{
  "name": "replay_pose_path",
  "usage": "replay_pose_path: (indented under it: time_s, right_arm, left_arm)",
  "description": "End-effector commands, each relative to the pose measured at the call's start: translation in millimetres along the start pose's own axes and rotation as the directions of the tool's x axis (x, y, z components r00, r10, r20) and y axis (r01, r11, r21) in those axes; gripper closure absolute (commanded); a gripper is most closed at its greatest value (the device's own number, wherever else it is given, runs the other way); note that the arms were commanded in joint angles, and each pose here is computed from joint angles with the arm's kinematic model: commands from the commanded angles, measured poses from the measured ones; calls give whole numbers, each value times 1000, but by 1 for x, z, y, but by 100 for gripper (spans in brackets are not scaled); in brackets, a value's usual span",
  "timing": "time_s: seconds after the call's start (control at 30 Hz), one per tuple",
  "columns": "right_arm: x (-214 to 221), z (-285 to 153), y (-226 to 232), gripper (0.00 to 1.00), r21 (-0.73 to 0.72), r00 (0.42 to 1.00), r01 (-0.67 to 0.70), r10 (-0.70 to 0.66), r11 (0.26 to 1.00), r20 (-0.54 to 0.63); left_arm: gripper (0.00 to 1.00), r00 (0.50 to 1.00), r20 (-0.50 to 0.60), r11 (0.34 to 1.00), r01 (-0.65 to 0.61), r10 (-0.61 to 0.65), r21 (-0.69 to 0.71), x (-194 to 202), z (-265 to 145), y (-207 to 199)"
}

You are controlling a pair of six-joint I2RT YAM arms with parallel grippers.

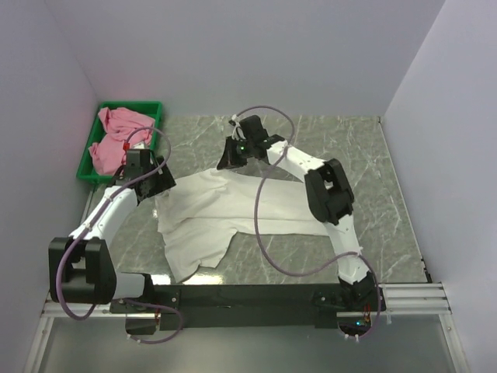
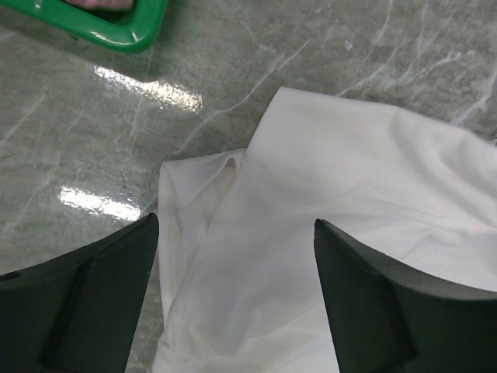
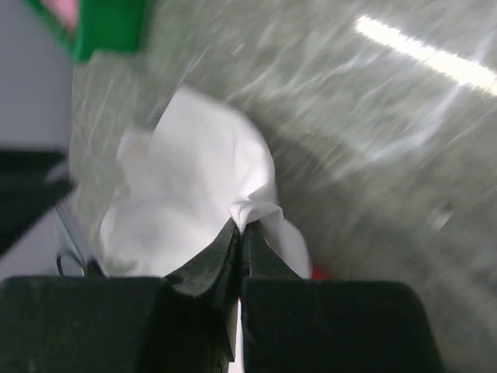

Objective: Fold and stack the t-shirts
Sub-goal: Flatten the tshirt out

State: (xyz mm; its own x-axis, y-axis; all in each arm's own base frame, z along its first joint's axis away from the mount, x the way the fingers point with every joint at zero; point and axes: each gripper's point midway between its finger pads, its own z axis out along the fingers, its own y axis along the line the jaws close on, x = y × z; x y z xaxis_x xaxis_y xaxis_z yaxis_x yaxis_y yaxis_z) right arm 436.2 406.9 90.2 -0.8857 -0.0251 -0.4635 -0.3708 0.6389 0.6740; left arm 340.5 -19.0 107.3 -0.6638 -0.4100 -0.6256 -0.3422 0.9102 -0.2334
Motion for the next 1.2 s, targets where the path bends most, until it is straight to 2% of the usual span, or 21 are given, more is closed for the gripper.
replay_pose_path:
  time_s: [0.0,0.07,0.1,0.2,0.23,0.3,0.33,0.4,0.43,0.47,0.57,0.63,0.7,0.8,0.87,0.93,1.03,1.17]
  right_arm:
    - [-7,-85,121,100,-150,934,352,-335,924,124]
    - [39,-89,107,100,-128,920,391,-391,911,25]
    - [61,-95,118,100,-143,905,421,-426,896,-6]
    - [139,-97,86,98,-119,867,432,-448,894,-217]
    - [174,-100,81,94,-127,828,447,-463,886,-316]
    - [213,-103,57,90,-78,786,457,-444,886,-430]
    - [232,-109,53,86,-83,756,455,-434,887,-490]
    - [251,-116,40,77,-59,740,437,-397,897,-543]
    - [252,-119,38,64,-44,747,436,-389,899,-540]
    - [255,-124,33,58,-29,747,439,-383,898,-543]
    - [234,-139,40,44,23,783,482,-418,876,-461]
    - [210,-151,36,39,127,822,493,-414,861,-391]
    - [185,-164,23,39,229,870,455,-375,860,-320]
    - [152,-188,-15,35,410,947,317,-262,855,-187]
    - [139,-206,-40,30,497,979,203,-184,844,-88]
    - [138,-217,-56,26,542,989,137,-143,829,-30]
    - [132,-237,-73,25,592,992,51,-110,804,64]
    - [128,-256,-84,25,604,984,-18,-95,797,154]
  left_arm:
    - [14,994,107,1000,19,-21,16,-22,-17,-2]
    - [15,992,117,999,37,-39,22,-22,-21,-2]
    - [15,990,127,997,58,-63,46,-24,-28,-6]
    - [15,989,110,993,84,-94,87,-19,-39,-11]
    - [15,988,119,991,87,-99,101,-19,-46,-12]
    - [15,988,109,989,98,-110,113,-13,-56,-12]
    - [15,990,87,987,100,-112,129,-5,-58,-13]
    - [15,989,74,982,112,-125,153,2,-65,-14]
    - [14,992,23,977,115,-121,181,17,-66,-18]
    - [14,993,5,974,115,-118,197,24,-67,-21]
    - [15,993,-62,962,116,-104,249,49,-73,-34]
    - [15,992,-87,958,116,-96,261,61,-74,-41]
    - [15,993,-103,960,87,-61,266,73,-73,-55]
    - [15,992,-125,966,49,-18,252,79,-68,-70]
    - [17,997,-72,978,20,-5,206,67,-63,-72]
    - [20,998,-62,986,-1,11,169,58,-53,-76]
    - [27,996,-74,993,-33,41,110,51,-35,-80]
    - [42,994,-86,993,-55,64,104,47,-18,-96]
